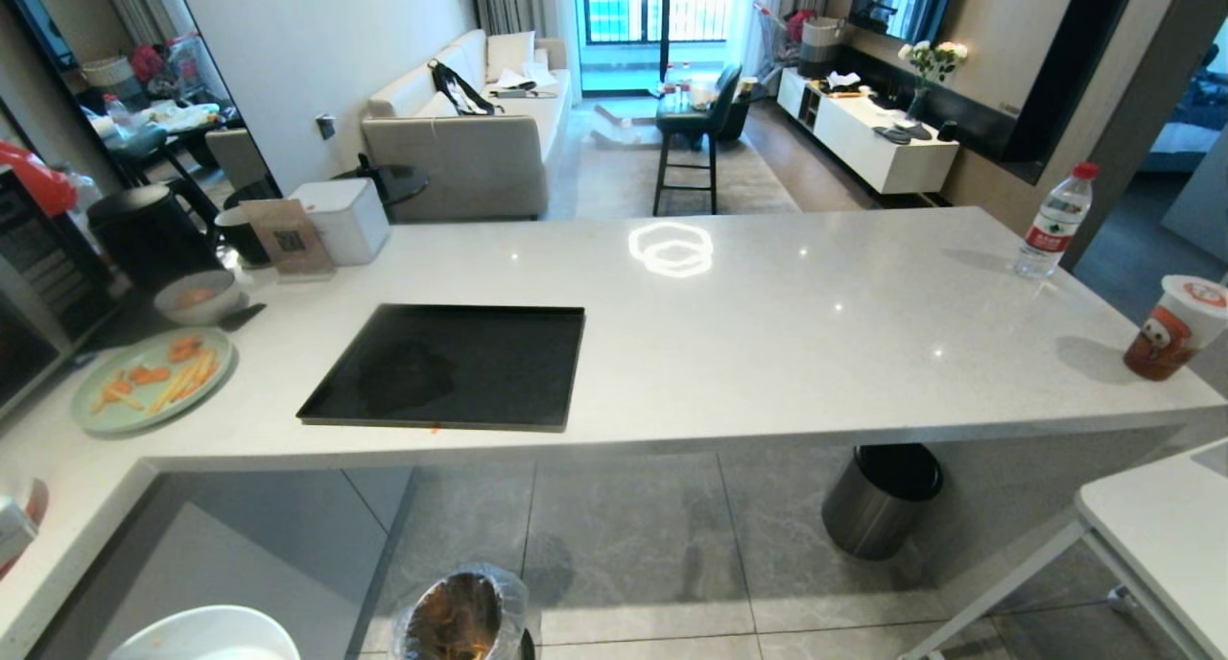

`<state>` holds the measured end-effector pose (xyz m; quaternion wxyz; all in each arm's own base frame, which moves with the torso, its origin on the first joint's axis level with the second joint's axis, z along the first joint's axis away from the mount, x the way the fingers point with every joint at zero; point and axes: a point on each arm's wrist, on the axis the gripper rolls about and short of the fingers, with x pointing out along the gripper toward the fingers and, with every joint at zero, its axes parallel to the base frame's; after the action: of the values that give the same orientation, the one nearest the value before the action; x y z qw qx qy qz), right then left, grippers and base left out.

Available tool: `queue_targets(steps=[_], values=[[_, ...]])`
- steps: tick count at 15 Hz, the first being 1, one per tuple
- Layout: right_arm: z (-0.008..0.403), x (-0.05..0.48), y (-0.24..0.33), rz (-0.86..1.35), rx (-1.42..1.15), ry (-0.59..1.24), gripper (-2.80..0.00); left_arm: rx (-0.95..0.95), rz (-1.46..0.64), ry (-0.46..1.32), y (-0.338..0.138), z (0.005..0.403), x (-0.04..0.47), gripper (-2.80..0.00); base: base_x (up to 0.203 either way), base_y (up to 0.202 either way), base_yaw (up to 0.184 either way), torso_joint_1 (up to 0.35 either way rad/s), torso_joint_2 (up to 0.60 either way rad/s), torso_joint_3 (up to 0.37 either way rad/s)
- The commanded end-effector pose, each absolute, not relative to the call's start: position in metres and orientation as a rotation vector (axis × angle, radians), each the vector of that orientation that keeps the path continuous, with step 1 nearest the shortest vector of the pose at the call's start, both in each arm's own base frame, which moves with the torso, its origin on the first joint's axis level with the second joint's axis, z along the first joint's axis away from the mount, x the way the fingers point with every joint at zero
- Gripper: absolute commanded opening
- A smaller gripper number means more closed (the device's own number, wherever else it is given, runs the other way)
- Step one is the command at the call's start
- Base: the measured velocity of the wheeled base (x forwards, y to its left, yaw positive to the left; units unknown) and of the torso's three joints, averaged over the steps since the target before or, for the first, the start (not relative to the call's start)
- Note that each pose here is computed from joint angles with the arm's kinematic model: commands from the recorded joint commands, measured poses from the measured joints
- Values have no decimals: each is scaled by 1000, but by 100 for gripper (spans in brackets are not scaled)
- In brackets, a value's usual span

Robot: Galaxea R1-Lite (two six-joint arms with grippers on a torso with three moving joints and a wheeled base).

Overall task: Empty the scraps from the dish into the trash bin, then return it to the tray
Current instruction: Move the bowl over the trash can

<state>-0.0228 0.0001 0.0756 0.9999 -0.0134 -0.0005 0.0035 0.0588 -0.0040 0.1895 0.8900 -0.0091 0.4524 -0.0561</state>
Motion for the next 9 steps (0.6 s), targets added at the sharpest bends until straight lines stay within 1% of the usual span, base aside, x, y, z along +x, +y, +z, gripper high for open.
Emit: queue_targets(steps=[1,3,9], values=[[76,-23,0,8,-28,-2,-280,-28,-112,962,-4,187,60,-280,0,0,0,0,0,0],[76,-23,0,8,-28,-2,-280,-52,-102,962,-4,187,60,-280,0,0,0,0,0,0],[76,-23,0,8,-28,-2,-280,-35,-104,971,-5,185,57,-280,0,0,0,0,0,0]])
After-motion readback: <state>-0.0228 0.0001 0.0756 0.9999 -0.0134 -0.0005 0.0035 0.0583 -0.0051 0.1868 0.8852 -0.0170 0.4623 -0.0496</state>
